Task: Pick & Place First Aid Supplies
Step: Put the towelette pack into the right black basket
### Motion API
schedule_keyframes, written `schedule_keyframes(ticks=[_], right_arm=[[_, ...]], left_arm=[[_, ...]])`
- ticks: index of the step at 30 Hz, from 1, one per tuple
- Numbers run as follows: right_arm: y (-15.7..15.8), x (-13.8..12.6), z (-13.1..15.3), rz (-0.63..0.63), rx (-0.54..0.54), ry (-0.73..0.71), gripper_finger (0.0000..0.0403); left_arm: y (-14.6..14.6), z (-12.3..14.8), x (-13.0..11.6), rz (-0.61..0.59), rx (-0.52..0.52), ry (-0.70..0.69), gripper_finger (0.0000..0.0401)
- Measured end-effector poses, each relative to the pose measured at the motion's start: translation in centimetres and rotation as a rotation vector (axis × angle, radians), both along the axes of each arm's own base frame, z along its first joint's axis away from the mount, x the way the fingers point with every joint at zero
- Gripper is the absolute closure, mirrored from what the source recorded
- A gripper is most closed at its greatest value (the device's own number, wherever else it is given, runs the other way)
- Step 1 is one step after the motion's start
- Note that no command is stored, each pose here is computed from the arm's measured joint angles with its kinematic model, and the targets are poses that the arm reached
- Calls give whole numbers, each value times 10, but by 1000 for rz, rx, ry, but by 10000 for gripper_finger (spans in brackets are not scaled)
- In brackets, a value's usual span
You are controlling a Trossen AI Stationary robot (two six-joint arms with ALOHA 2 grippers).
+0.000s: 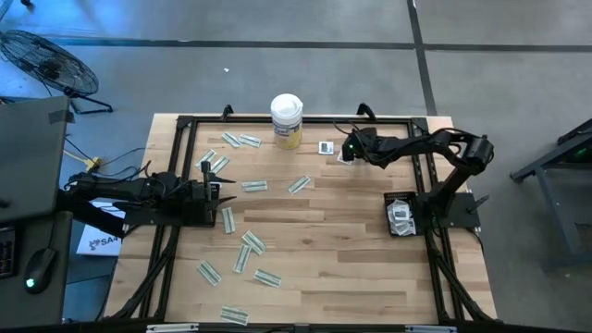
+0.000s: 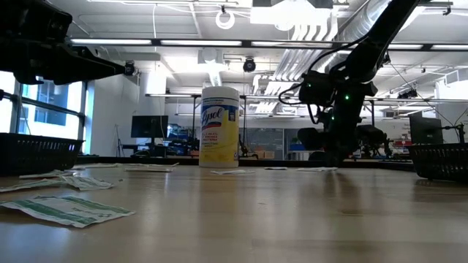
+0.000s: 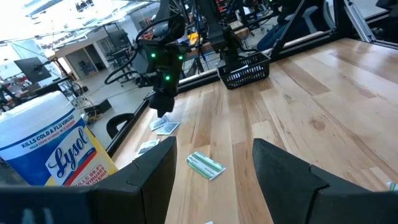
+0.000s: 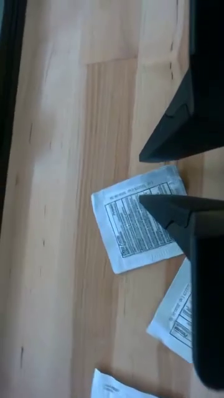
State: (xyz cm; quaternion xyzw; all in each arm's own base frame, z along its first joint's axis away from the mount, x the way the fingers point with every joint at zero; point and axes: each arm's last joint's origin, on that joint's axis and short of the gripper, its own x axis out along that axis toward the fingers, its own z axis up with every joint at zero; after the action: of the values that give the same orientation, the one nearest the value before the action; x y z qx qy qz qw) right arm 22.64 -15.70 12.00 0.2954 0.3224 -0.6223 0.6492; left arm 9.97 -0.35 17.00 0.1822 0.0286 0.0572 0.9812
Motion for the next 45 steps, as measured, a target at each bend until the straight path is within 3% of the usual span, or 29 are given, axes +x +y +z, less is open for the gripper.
schedule_keyframes(ticks=[6,10,20,34,39,45], right_arm=[[0,-2,-1,-45,33,-39,262],[-2,-6,-7,-57,70,-113,255],[2,-18,-19,-71,73,-141,303],[2,-14,-18,-58,14,-150,376],[10,-13,-10,-3,-6,-131,393],[23,-14,25,82,-26,-210,399]], left_arm=[[0,0,0,0,0,0,195],[0,0,0,0,0,0,195],[0,0,0,0,0,0,195],[0,0,0,0,0,0,195],[0,0,0,0,0,0,195],[0,0,0,0,0,0,195]])
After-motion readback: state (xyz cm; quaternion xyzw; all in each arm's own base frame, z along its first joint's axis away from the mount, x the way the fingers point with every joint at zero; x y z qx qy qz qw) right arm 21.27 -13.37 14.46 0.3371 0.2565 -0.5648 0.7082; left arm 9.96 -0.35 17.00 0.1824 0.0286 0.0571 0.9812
